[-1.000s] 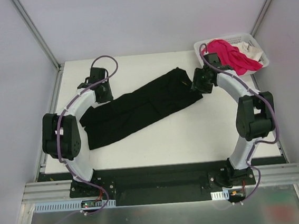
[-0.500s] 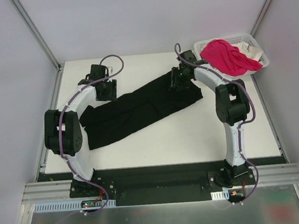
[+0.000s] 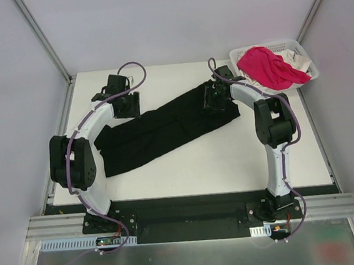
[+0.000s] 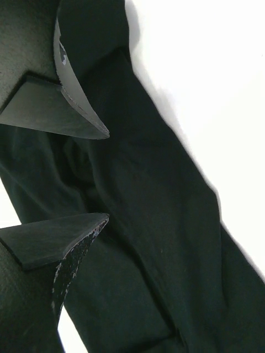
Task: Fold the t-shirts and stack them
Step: Rotate the tshirt 90 degrees
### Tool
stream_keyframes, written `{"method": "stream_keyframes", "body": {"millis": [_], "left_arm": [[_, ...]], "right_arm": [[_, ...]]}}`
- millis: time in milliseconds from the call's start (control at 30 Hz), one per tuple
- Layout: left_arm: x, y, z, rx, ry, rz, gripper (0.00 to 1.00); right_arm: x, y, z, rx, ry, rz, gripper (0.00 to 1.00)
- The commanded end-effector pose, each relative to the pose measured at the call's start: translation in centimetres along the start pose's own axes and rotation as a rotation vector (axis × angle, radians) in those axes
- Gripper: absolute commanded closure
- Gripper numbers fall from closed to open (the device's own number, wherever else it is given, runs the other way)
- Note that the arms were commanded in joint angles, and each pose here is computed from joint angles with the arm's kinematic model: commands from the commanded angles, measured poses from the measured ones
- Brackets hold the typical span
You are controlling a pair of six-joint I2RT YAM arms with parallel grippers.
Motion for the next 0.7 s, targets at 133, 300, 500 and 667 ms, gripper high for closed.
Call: {"method": "stream_keyframes", "body": {"millis": [133, 300, 500, 667], "left_arm": [[-0.8, -2.1, -4.3, 0.033, -0.038, -0.008, 0.45], [-1.1, -3.9, -4.3, 0.051, -0.077, -0.047, 0.45], [-2.0, -2.8, -5.3, -0.043, 0.0, 0.026, 0.44], [-2.4, -0.7, -5.4, -0.073, 0.148, 0.199, 0.43]], "right_arm": [[1.2, -0.2, 0.6, -0.018, 0.007, -0.022, 0.49], [2.3, 0.5, 1.2, -0.046, 0.003, 0.007, 0.46], [3.3, 0.4, 1.7, -0.037, 0.008, -0.007, 0.45], [3.2, -0.4, 1.0, -0.04, 0.012, -0.013, 0.44]]}}
Point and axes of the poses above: each gripper's point midway between its finger pads, its own y axis out along the fingers, its own z axis along the line the jaws close on, x = y × z, the point moved 8 cm from there along -y, back along the fingers, and after that the axes turned 15 degrees about y, right-handed, at the moved point
